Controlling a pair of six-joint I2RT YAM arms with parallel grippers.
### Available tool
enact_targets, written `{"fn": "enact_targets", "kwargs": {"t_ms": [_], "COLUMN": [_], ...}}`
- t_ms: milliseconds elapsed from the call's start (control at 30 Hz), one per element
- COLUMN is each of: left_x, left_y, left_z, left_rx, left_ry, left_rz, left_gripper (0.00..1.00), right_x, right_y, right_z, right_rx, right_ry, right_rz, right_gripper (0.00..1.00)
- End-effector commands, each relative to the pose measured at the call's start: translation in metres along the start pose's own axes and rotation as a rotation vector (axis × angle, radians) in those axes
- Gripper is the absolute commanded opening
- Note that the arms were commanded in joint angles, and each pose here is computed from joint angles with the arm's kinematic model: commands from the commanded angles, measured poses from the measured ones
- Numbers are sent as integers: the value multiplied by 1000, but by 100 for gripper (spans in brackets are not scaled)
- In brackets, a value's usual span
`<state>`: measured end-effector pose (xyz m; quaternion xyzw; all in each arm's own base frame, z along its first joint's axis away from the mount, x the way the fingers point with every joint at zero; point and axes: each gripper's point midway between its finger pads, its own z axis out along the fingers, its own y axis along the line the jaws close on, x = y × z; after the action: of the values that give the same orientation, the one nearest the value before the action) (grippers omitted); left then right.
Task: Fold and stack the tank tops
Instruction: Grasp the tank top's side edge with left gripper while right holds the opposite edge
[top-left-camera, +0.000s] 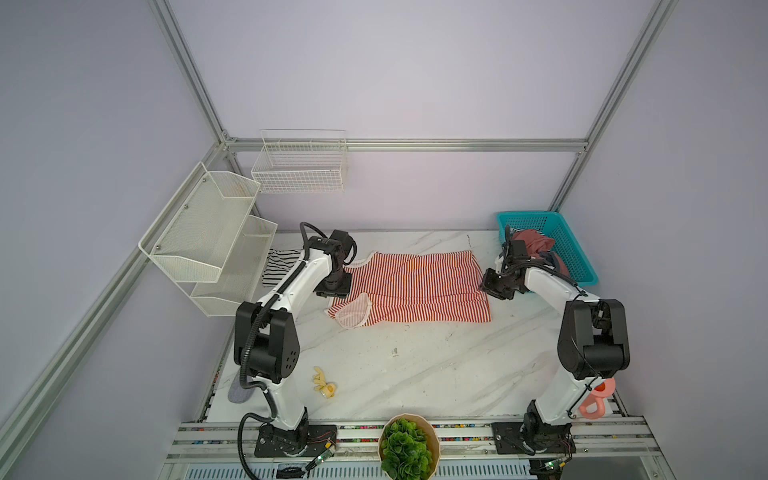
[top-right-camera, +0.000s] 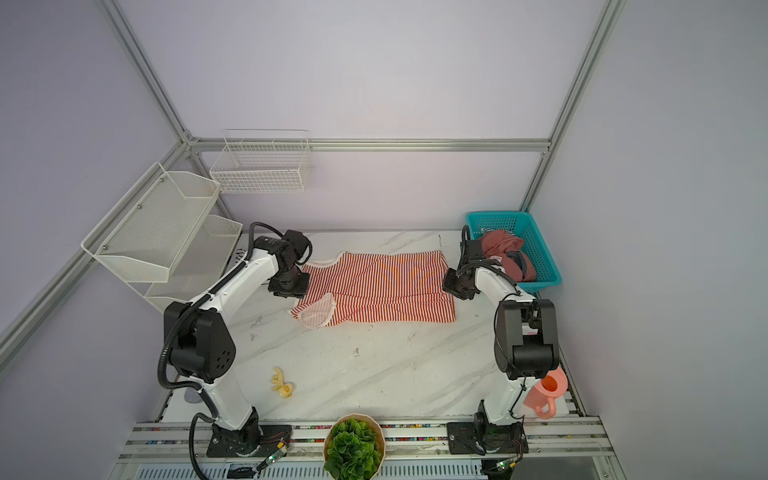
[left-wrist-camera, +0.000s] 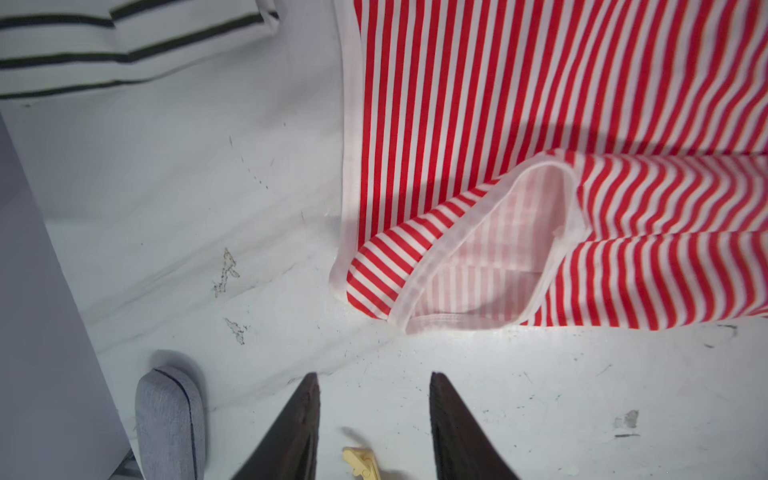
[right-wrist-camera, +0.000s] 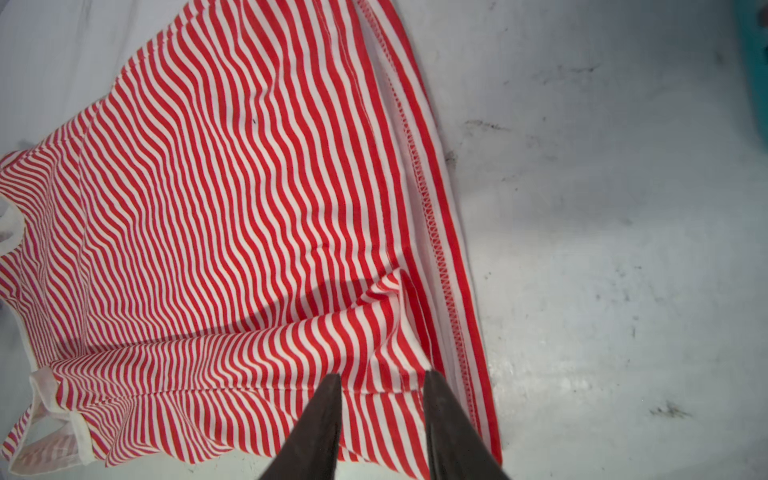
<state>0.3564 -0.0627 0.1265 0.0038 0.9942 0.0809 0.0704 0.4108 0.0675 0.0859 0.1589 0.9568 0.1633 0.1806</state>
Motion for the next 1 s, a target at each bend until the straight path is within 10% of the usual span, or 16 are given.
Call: {"fn": "enact_targets", "kwargs": {"t_ms": [0,367,967], "left_x": [22,21,-11], "left_y": [-2,-9,9], "left_z": [21,56,49], "left_rx": [-13,-26,-117], "left_ry": [72,105,126], "left_rz": [-2,-17,-18], "left_gripper": [48,50,9], "right_x": [8,31,53], "right_y": [7,24,7], "right_z": [-4,21,79], "right_rx": [-26,-67,-34], "right_ry": [-4,59,160], "right_rz": [1,-31,-30], "right_gripper": [37,37,36]}}
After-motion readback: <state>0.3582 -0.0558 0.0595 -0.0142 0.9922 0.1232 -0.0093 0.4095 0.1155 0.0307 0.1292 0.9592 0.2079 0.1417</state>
